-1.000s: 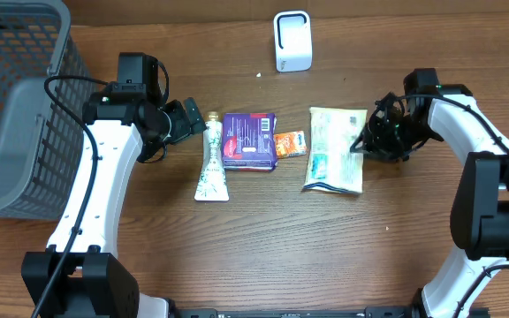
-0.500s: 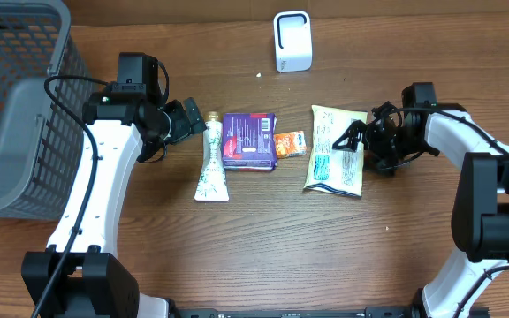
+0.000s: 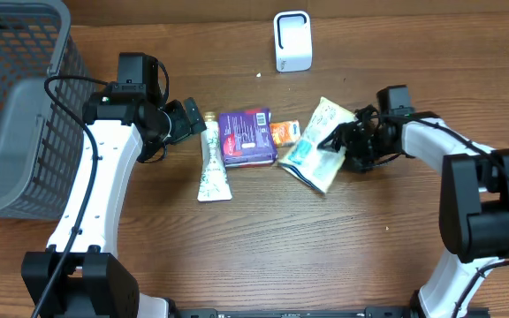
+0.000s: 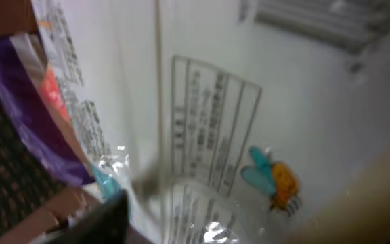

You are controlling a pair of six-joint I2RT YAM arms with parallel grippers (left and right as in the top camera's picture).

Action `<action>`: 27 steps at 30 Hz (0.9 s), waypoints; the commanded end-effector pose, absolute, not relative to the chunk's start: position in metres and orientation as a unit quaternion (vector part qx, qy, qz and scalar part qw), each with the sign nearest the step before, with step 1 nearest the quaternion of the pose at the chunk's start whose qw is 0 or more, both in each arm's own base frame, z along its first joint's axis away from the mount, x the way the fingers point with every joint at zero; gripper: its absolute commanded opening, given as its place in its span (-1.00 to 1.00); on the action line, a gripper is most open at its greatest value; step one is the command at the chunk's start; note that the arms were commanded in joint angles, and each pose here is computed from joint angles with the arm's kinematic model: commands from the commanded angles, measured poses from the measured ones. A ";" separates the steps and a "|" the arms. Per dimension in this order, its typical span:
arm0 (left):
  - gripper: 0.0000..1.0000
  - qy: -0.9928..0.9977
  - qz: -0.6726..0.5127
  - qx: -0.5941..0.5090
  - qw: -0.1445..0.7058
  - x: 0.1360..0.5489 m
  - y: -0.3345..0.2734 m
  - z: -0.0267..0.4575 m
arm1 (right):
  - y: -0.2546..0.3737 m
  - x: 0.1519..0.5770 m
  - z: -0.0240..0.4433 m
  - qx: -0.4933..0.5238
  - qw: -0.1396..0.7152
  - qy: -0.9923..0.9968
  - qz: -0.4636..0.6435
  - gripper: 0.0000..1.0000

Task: Scan the item barcode
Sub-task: 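Lift the yellow bag up off the table with the right gripper, then carry the bag up toward the white scanner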

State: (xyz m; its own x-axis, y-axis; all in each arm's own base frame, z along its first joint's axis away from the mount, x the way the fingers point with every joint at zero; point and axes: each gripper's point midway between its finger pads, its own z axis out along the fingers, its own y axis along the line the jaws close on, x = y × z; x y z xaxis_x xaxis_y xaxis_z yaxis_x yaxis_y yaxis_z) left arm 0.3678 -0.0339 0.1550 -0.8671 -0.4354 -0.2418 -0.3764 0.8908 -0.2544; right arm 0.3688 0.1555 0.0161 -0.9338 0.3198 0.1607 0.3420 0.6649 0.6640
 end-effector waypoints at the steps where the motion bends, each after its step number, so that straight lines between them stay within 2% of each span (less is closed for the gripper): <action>1: 1.00 0.962 -0.103 -0.202 0.153 0.372 -0.034 0.158 | 0.152 0.369 -0.003 -0.216 0.017 -0.918 -0.333 -0.25; 5: 0.99 0.962 -0.103 -0.202 0.153 0.372 -0.034 0.158 | 0.153 0.376 -0.001 -0.211 0.002 -0.917 -0.338 -0.93; 9: 0.99 0.962 -0.102 -0.202 0.152 0.372 -0.034 0.158 | 0.154 0.380 0.001 -0.197 -0.007 -0.918 -0.344 -0.93; 11: 1.00 0.962 -0.102 -0.202 0.152 0.372 -0.034 0.158 | 0.158 0.385 0.011 -0.156 -0.025 -0.920 -0.359 -0.92; 17: 1.00 0.963 -0.102 -0.201 0.151 0.371 -0.034 0.158 | 0.152 0.410 0.055 -0.033 -0.134 -0.932 -0.335 -0.92; 27: 0.99 0.963 -0.101 -0.201 0.150 0.371 -0.034 0.158 | 0.090 0.451 0.129 -0.014 -0.314 -0.939 -0.143 -0.92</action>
